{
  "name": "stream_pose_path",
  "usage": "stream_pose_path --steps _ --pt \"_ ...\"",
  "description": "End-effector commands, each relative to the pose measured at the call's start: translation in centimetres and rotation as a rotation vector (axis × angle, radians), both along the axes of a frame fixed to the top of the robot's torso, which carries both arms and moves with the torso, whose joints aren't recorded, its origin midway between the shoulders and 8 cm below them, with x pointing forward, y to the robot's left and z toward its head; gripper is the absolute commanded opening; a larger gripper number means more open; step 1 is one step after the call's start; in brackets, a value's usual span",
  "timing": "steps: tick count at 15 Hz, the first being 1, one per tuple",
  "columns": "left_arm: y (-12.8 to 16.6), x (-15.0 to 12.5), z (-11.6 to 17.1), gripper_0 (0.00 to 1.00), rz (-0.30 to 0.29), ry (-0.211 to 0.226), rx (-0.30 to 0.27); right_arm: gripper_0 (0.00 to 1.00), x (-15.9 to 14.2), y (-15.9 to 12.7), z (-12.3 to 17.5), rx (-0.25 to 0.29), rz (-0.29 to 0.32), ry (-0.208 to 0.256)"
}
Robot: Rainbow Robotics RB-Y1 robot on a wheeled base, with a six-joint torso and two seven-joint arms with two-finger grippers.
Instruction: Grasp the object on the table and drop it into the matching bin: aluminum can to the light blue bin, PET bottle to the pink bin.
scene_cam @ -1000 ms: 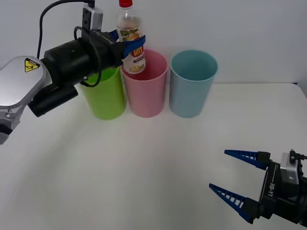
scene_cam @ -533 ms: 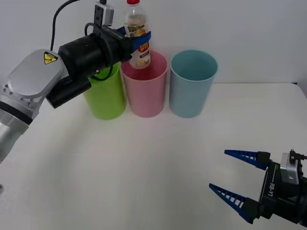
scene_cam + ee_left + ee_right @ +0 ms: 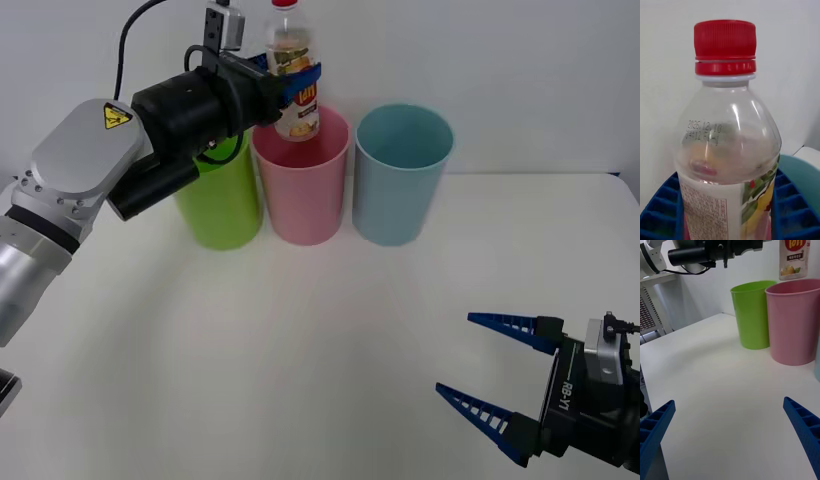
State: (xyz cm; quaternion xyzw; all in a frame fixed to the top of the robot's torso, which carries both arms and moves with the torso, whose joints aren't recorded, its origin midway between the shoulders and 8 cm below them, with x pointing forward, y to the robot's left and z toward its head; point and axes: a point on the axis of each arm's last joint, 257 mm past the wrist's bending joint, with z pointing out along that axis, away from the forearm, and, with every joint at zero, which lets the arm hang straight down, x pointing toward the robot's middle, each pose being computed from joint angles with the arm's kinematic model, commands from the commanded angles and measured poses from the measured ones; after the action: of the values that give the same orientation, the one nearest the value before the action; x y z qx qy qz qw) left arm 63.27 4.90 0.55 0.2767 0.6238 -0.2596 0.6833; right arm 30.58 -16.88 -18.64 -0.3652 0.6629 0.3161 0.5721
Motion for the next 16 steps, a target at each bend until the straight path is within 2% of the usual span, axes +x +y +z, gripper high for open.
stream_pose_path --steps 1,9,11,13,16 --pt "-0.1 0.0 0.0 1.00 -0.002 0.004 -0.004 1.00 0.0 0.0 0.0 0.000 0.000 0.000" --pt "-0.9 -0.6 0.0 1.00 -0.030 0.015 -0.021 1.00 0.0 0.0 0.0 0.000 0.000 0.000" --pt "-1.4 -1.1 0.4 1.00 -0.044 0.007 -0.024 1.00 0.0 0.0 0.0 0.000 0.000 0.000" --pt "-1.5 -1.9 0.6 1.00 -0.086 0.026 -0.035 1.00 0.0 0.0 0.0 0.000 0.000 0.000" --pt "-0.3 -4.1 0.4 1.00 -0.172 0.028 -0.020 1.00 0.0 0.0 0.0 0.000 0.000 0.000"
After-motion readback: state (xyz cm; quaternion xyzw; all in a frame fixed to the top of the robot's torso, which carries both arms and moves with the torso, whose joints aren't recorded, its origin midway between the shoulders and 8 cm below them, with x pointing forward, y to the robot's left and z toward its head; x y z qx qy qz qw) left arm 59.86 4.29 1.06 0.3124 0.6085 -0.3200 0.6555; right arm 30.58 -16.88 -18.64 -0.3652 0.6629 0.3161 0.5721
